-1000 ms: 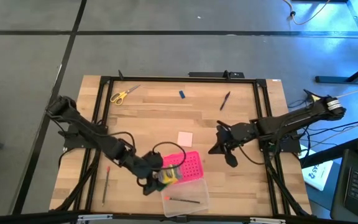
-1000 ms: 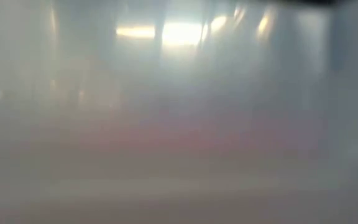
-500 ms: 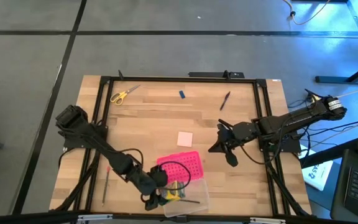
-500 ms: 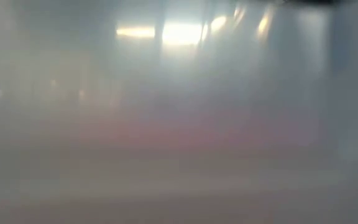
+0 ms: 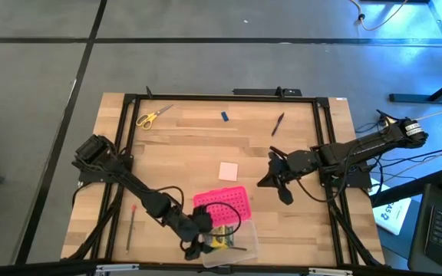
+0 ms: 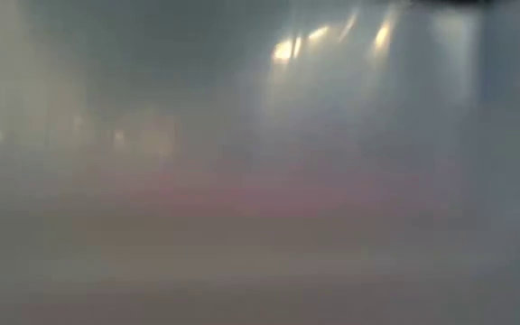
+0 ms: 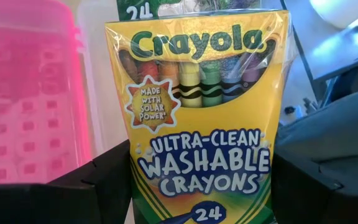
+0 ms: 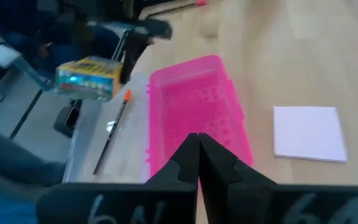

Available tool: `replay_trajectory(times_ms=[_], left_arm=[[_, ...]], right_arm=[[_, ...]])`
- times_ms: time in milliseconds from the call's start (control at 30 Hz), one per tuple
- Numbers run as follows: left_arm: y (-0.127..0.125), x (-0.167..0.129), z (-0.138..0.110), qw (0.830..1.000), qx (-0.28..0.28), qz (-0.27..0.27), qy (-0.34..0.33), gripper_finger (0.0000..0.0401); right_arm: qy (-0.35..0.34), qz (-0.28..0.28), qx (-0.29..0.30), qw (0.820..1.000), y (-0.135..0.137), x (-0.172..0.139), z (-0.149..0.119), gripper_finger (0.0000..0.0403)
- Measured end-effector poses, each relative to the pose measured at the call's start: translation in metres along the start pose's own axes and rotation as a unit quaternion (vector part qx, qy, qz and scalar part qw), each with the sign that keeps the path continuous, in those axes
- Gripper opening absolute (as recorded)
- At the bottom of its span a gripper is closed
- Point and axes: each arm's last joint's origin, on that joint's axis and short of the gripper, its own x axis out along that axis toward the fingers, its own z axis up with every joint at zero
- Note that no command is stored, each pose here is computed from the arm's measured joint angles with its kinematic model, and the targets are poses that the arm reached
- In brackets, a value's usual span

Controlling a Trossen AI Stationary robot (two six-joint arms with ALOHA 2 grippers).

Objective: Pack school essentials
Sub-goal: Put the yellow crayon box into the pink supply box

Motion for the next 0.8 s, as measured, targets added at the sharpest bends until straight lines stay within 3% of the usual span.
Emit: replay_trajectory(times_ms=[400, 800], left_arm=[[0.001, 0.000, 0.000, 0.999, 0.014, 0.027, -0.019, 0.0289], [0.004, 0.012, -0.009, 0.999, 0.014, 0.036, -0.005, 0.0289]], right_arm=[[0.052, 0.184, -0.055, 0.980, 0.010, -0.002, -0.004, 0.0006], [0.054, 0.198, -0.064, 0.977, 0.011, -0.002, -0.004, 0.0006]])
